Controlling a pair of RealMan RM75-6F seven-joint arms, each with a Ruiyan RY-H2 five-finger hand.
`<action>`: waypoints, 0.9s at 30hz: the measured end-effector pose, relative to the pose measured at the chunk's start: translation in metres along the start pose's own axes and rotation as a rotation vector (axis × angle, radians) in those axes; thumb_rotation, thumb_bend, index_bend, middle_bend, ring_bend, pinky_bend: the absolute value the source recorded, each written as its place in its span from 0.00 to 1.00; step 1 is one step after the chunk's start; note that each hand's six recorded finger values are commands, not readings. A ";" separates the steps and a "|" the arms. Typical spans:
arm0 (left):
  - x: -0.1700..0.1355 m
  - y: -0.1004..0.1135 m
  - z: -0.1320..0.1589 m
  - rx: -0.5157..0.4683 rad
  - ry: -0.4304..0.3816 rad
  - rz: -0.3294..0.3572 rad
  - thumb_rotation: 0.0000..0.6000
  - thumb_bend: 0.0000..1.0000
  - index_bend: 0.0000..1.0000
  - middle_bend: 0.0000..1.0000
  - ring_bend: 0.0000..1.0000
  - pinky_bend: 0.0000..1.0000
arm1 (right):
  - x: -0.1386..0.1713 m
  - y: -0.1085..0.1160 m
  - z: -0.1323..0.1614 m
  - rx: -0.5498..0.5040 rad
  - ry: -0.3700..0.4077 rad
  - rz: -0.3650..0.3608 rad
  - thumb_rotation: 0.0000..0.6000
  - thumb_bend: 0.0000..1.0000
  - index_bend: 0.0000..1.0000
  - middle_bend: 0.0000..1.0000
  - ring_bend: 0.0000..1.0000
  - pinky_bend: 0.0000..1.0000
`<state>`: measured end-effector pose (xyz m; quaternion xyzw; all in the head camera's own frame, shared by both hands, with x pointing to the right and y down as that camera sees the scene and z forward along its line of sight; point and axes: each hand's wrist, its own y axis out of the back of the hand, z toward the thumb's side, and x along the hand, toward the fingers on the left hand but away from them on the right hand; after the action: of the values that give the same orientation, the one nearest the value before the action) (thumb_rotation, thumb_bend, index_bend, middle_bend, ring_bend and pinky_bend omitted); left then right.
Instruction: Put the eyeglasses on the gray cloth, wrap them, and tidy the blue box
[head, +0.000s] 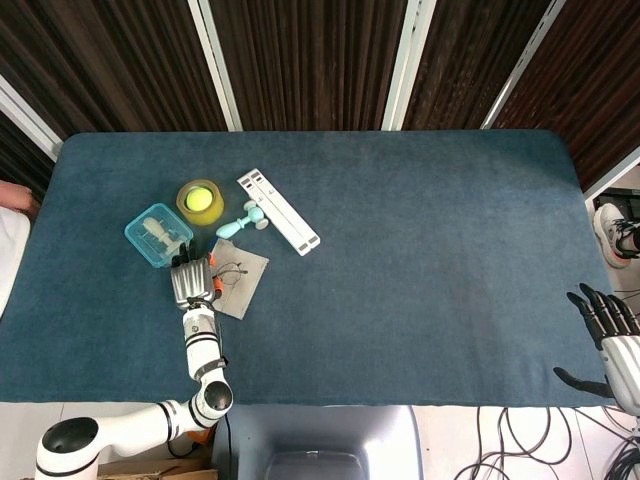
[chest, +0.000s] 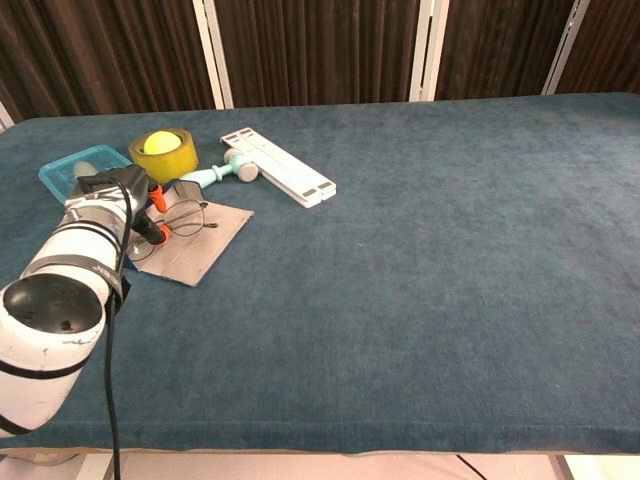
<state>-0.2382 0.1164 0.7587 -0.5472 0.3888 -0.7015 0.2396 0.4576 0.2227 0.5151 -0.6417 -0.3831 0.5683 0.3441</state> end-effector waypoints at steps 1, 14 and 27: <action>0.000 0.000 0.000 0.003 -0.003 0.004 1.00 0.39 0.05 0.00 0.00 0.14 | 0.000 0.000 0.000 -0.001 0.000 0.000 1.00 0.25 0.03 0.00 0.00 0.00; -0.005 -0.004 0.009 0.022 -0.062 0.056 1.00 0.39 0.00 0.00 0.00 0.17 | 0.000 0.001 -0.002 -0.004 -0.004 0.003 1.00 0.25 0.03 0.00 0.00 0.00; 0.006 -0.012 0.013 0.077 -0.042 0.013 1.00 0.39 0.00 0.00 0.00 0.15 | 0.001 0.004 -0.004 -0.013 -0.007 -0.004 1.00 0.25 0.03 0.00 0.00 0.00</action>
<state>-0.2263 0.1150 0.7730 -0.5496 0.3600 -0.7027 0.2729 0.4618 0.2212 0.5116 -0.6414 -0.3890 0.5674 0.3397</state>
